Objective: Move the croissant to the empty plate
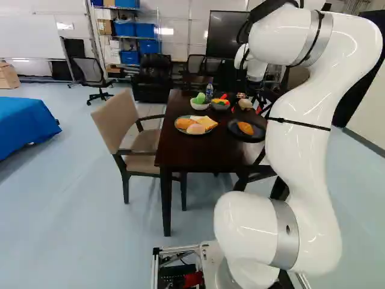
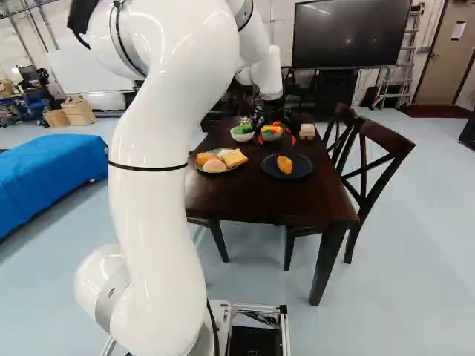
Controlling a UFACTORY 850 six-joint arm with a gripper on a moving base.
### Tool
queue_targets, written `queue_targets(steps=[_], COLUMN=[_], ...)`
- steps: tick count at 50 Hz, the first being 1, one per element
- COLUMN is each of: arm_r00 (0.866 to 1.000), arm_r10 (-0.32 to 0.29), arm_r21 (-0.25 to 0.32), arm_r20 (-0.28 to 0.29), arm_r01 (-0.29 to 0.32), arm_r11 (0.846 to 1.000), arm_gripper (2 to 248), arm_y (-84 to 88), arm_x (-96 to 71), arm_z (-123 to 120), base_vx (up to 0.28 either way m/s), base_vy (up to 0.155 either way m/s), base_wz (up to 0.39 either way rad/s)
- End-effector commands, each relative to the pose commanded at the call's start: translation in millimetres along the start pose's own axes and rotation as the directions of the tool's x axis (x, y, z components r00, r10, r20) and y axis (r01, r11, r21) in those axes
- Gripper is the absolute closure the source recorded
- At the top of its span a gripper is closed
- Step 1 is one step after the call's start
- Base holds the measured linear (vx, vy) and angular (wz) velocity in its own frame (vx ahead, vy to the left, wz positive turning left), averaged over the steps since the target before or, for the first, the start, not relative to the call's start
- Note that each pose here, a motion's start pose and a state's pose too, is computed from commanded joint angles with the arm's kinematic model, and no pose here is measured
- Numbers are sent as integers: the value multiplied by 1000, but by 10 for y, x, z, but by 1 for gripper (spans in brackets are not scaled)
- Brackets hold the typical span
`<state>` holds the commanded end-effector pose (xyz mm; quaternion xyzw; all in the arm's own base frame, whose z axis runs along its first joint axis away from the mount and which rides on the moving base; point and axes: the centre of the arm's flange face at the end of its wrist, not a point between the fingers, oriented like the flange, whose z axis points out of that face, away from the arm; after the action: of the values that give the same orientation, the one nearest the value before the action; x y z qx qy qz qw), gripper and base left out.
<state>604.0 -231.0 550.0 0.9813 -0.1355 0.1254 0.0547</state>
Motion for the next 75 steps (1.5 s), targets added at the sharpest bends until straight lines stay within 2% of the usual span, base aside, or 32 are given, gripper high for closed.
queue_targets(steps=[55,75], arm_r00=[993,992], arm_r10=[6,4], arm_r21=[-11,-10], arm_r20=[-121,-126], arm_r01=[-7,-5], arm_r11=[1000,1000], arm_gripper=[3,3], arm_y=[37,22], arm_x=[-58,-70], arm_z=[-823,-813], base_vx=[0,0], base_vy=[0,0], base_wz=[0,0])
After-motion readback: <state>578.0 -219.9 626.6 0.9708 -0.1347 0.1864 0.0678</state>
